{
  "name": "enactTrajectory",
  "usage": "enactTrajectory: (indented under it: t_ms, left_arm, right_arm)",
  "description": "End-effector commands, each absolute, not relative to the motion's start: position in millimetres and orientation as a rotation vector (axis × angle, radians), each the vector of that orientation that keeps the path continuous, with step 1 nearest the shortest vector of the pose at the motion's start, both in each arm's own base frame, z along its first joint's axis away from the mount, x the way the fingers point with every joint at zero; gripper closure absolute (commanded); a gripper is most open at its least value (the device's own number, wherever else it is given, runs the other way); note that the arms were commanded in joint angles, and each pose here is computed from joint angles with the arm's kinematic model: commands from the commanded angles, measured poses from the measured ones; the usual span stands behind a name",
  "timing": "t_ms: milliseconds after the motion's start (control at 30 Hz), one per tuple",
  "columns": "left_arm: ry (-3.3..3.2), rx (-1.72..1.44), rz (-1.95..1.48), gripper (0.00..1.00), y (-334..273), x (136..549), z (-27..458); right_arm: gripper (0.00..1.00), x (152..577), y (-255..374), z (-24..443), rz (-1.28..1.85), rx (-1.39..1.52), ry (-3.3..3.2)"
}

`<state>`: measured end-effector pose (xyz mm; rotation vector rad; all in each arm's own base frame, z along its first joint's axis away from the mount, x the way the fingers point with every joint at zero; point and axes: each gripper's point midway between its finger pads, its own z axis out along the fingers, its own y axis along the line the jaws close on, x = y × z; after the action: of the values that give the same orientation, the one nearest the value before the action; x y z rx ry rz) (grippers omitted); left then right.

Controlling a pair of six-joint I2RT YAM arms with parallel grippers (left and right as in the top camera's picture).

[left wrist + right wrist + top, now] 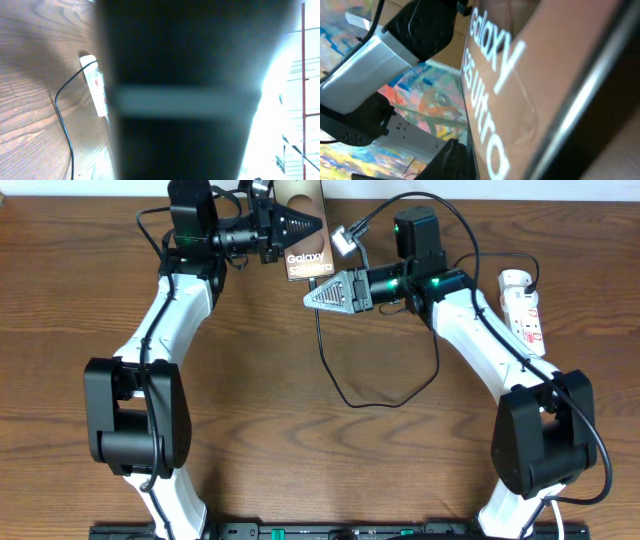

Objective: Plug charger to phone and switch on socket
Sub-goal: 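Push the plug up into the phone's port with the right gripper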

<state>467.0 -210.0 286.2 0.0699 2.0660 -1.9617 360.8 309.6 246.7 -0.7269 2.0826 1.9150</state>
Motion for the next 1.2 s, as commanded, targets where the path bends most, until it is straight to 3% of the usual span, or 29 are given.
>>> enactTrajectory:
  t_ms: [0, 133, 433, 533, 1167]
  left_arm:
    - [2.047, 0.095, -1.949, 0.93, -207.6, 467.9, 291.1]
    - [2.047, 0.095, -1.948, 0.93, -207.6, 467.9, 291.1]
    - [2.049, 0.099, -1.952, 0.93, -207.8, 467.1, 291.1]
    - [2.048, 0.1, -1.952, 0.93, -207.6, 467.2, 291.2]
    - [2.046, 0.238, -1.987, 0.93, -209.6, 451.7, 292.5]
  right_arm:
    - [0.78, 360.3, 313.2, 251.8, 1.894, -0.758, 2.059]
    - [0.83, 360.2, 312.8, 249.9, 1.891, -0.753, 2.068]
    - [0.82, 360.4, 312.7, 249.1, 1.883, -0.756, 2.067]
    - [0.99, 362.3, 310.5, 249.1, 1.876, -0.756, 2.061]
    - [0.99, 376.7, 298.6, 248.6, 1.835, -0.7, 2.066]
